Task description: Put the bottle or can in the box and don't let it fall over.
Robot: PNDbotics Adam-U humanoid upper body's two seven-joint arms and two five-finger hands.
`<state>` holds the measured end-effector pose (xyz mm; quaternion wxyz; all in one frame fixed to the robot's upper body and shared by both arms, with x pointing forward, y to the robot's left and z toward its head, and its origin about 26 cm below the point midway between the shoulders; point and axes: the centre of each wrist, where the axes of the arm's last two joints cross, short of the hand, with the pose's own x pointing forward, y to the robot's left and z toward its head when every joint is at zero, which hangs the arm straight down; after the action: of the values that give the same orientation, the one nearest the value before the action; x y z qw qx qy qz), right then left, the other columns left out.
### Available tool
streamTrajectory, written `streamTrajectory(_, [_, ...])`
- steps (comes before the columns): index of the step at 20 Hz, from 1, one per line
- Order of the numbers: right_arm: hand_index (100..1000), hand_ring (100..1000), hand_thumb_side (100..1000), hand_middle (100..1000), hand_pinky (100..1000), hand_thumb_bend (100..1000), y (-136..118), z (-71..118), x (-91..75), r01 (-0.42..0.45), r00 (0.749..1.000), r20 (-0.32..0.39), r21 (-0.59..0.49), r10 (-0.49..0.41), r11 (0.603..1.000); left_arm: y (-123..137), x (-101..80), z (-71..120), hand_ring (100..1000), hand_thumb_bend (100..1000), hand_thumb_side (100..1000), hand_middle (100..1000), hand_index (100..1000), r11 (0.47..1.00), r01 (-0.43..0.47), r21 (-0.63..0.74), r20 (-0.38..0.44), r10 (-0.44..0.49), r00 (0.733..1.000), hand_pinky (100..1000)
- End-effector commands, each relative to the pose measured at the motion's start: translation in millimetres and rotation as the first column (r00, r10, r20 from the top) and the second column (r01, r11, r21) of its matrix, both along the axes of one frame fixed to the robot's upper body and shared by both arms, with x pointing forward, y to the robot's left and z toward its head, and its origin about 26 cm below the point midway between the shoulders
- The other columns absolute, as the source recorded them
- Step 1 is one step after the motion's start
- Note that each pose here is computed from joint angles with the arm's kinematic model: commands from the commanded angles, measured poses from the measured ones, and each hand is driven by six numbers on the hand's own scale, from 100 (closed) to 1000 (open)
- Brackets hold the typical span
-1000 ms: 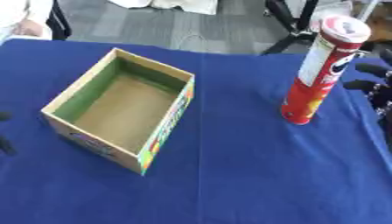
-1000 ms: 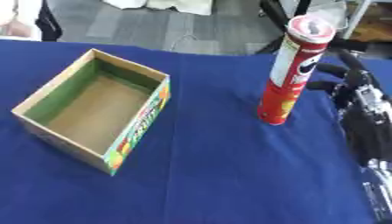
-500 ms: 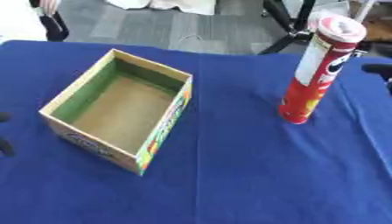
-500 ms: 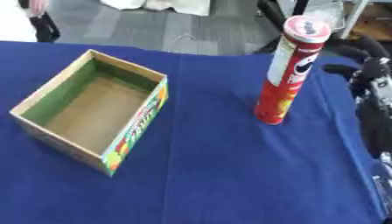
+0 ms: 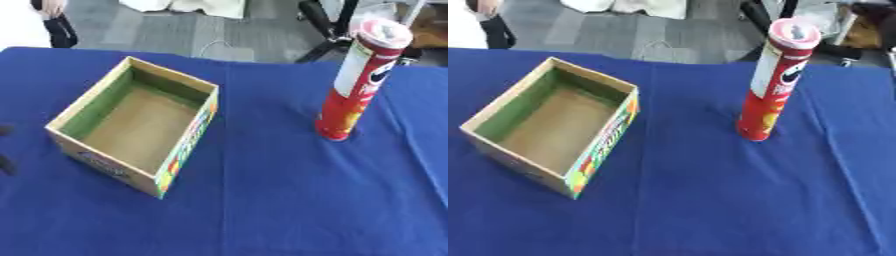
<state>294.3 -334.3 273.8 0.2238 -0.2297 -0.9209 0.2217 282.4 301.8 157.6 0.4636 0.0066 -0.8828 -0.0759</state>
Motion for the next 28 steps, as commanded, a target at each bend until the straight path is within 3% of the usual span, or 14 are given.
streamTrajectory(1, [917,834,775,858,904,100,4,27.7,-4.9,0.043,0.998,0.06,-0.098,-0.037,0.994,2,-2.7,7.7,751,175,821,791,817,1.0,0.008,0.019,0.022,-0.008,1.0,370])
streamTrajectory(5, [916,859,812,876,901,100,3,43.9,7.6,0.088,0.995,0.061,-0.188,-0.078,0.978,2,-2.9,7.3,751,174,821,791,817,1.0,0.012,0.02,0.019,-0.013,1.0,370])
streamTrajectory(6, [920,876,916,890,908,100,2,45.6,12.6,0.097,0.995,0.049,-0.217,-0.089,0.971,2,-2.9,7.2,751,175,821,791,817,1.0,0.013,0.019,0.018,-0.014,1.0,370])
streamTrajectory(7, [920,879,954,894,911,100,0,46.7,18.2,0.107,0.994,0.034,-0.245,-0.102,0.964,2,-3.0,7.0,751,174,821,791,817,1.0,0.015,0.019,0.017,-0.015,1.0,370])
streamTrajectory(10, [924,891,1000,903,920,100,-4,48.0,32.3,0.126,0.991,-0.003,-0.302,-0.133,0.945,1,-3.1,6.6,751,173,821,790,817,1.0,0.017,0.019,0.014,-0.017,1.0,369])
streamTrajectory(19, [940,914,1000,917,945,100,-7,43.3,62.4,0.139,0.977,-0.091,-0.424,-0.194,0.895,0,-2.7,6.5,752,175,824,790,816,1.0,0.024,0.019,0.011,-0.024,1.0,368])
streamTrajectory(28, [973,917,1000,926,972,100,-10,27.8,82.4,0.109,0.962,-0.171,-0.471,-0.212,0.875,-1,-2.5,6.3,754,177,828,790,815,0.999,0.029,0.021,0.007,-0.029,1.0,366])
